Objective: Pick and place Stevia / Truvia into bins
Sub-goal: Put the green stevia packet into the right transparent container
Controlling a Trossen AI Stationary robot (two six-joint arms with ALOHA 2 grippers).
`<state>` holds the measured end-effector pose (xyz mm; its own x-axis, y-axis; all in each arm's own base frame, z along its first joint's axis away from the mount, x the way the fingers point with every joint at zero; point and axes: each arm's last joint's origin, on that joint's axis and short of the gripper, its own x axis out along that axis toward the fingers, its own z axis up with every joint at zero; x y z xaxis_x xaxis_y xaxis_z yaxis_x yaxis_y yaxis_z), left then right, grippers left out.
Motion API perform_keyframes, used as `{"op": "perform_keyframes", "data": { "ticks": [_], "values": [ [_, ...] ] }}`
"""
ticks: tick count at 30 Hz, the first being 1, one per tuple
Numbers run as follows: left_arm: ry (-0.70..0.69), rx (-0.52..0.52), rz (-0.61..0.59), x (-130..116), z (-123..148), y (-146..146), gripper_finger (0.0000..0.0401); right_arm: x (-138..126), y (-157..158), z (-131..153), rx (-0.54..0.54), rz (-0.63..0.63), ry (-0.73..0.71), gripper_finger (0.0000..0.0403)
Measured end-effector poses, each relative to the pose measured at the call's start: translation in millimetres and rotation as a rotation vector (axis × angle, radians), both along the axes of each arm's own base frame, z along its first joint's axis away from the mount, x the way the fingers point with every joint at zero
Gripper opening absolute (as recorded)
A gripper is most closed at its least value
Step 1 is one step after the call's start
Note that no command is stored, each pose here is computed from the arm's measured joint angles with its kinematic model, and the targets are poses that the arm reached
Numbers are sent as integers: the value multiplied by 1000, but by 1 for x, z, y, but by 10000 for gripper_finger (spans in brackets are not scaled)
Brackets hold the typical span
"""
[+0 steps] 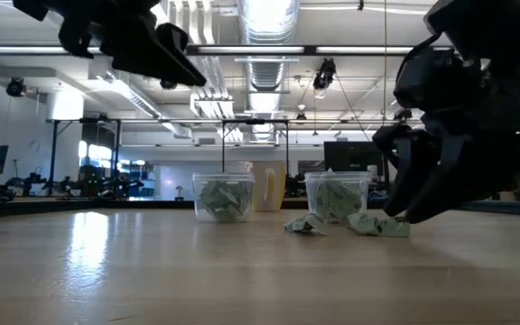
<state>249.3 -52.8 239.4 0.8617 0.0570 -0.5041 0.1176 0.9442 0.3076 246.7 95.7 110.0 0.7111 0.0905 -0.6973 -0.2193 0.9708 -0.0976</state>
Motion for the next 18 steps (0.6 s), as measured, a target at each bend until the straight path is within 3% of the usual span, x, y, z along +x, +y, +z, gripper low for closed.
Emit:
{"op": "perform_keyframes", "data": {
  "ticks": [9, 18],
  "values": [
    [-18, -20, -27, -6, 4, -8, 121, -2, -2, -3, 23, -13, 25, 125],
    [-16, -19, -37, -6, 3, -11, 121, 0, -5, -8, 40, 31, 58, 56]
  ]
}}
